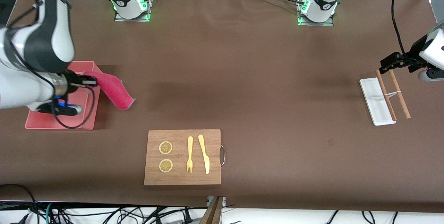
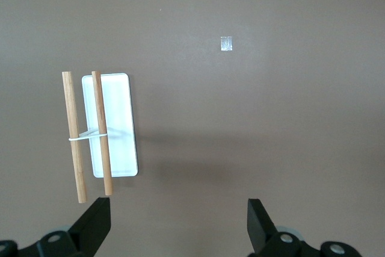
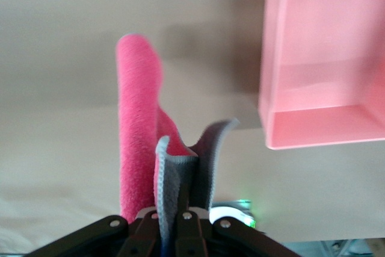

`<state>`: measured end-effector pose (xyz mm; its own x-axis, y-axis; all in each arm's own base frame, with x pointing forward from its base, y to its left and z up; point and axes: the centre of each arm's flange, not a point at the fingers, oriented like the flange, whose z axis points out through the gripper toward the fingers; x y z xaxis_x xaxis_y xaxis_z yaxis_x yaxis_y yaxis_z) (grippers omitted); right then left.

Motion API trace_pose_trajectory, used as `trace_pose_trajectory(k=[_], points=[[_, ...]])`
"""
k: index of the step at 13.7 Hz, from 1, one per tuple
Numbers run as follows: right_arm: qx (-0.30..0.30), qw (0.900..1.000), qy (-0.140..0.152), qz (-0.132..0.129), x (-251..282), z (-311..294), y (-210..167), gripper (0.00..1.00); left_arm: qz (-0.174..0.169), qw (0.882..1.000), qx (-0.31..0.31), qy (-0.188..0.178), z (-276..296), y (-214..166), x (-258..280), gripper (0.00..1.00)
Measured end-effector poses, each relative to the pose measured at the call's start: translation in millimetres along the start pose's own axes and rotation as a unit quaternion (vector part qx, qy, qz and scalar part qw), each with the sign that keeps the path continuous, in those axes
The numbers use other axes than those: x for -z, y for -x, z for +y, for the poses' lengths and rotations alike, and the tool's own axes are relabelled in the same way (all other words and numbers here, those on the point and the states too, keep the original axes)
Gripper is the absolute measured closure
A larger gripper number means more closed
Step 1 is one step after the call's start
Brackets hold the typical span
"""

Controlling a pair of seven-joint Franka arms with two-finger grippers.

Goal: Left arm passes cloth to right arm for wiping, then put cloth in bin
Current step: 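Move the cloth over the pink bin with the right gripper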

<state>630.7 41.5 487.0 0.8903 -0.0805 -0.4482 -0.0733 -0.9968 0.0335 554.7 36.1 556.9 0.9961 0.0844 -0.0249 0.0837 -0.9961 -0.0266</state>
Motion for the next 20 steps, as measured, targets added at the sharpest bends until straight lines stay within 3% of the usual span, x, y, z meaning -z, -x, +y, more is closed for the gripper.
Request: trace_pose_trajectory(k=[4,8,17,20], points=[[0.029,0.999,0.019,0.01,42,79,38,0.98,-0.001,1.0,0.0,0.0,0,0,-1,0.0],[0.055,0.997,0.042,0.015,42,167,42,0.98,0.0,1.0,0.0,0.0,0,-1,-1,0.0],[0.055,0.995,0.076,0.021,-106,216,-50,0.98,0.003,1.0,0.0,0.0,0,-3,-3,0.0],[0.058,0.996,0.07,0.022,-142,215,-64,0.98,0.002,1.0,0.0,0.0,0,-3,-3,0.0]])
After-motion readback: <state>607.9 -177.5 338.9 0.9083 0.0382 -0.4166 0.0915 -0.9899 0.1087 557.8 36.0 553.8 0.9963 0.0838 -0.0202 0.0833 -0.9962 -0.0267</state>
